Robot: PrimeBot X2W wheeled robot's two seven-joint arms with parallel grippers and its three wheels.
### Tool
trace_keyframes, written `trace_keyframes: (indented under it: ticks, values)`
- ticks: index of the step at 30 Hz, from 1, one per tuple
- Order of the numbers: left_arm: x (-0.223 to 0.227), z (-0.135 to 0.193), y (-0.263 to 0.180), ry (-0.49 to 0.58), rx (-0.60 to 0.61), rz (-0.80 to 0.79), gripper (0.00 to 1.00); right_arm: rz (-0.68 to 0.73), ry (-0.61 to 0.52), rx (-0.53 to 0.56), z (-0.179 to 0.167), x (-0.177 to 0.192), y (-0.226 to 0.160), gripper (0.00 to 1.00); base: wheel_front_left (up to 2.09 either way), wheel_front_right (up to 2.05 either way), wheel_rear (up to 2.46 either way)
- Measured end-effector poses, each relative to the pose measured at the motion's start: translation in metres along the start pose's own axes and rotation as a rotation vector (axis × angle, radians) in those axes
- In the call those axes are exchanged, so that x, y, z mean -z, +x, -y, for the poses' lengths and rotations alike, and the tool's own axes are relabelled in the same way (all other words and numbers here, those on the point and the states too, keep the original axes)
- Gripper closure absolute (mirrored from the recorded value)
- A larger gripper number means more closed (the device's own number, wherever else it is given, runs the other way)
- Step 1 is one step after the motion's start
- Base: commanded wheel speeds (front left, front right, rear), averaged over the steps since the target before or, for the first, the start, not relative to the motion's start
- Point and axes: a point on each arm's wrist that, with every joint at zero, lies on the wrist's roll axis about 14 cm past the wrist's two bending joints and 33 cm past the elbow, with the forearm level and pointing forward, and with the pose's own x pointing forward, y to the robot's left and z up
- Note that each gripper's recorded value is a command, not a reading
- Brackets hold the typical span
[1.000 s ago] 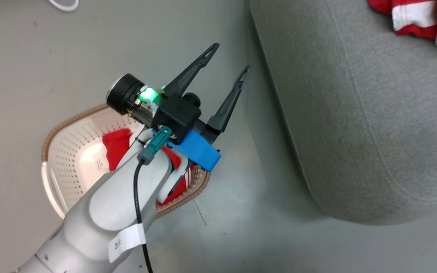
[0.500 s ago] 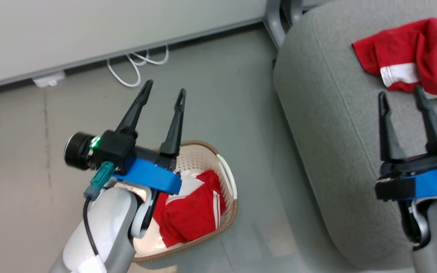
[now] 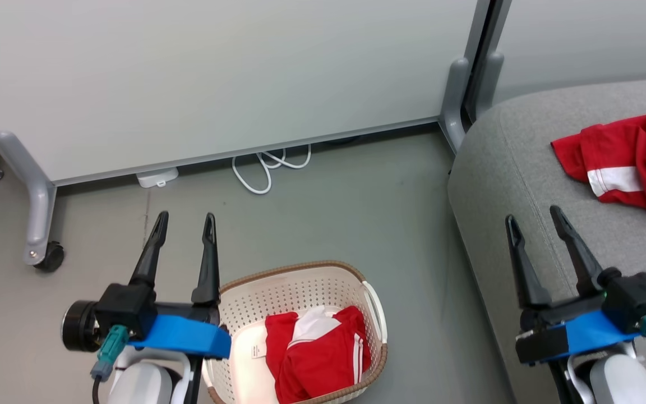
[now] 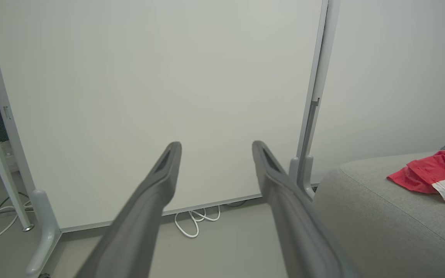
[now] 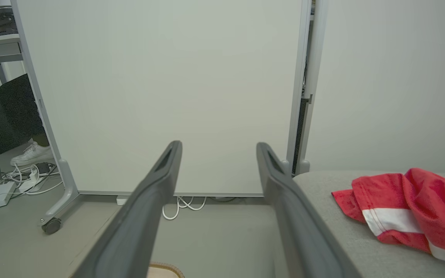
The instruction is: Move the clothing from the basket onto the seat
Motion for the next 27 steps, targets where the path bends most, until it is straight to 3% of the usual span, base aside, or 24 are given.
trace_keyframes:
  ticks: [12, 27]
  values:
    - [0.002, -0.032, -0.034, 0.009, -0.109, -0.010, 0.00, -0.058, 0.031, 0.010, -0.009, 0.018, -0.022, 0.00, 0.00, 0.00, 0.00]
    - [0.012, -0.048, -0.047, 0.018, -0.153, -0.042, 0.00, -0.088, 0.052, 0.018, -0.012, 0.029, -0.025, 0.00, 0.00, 0.00, 0.00]
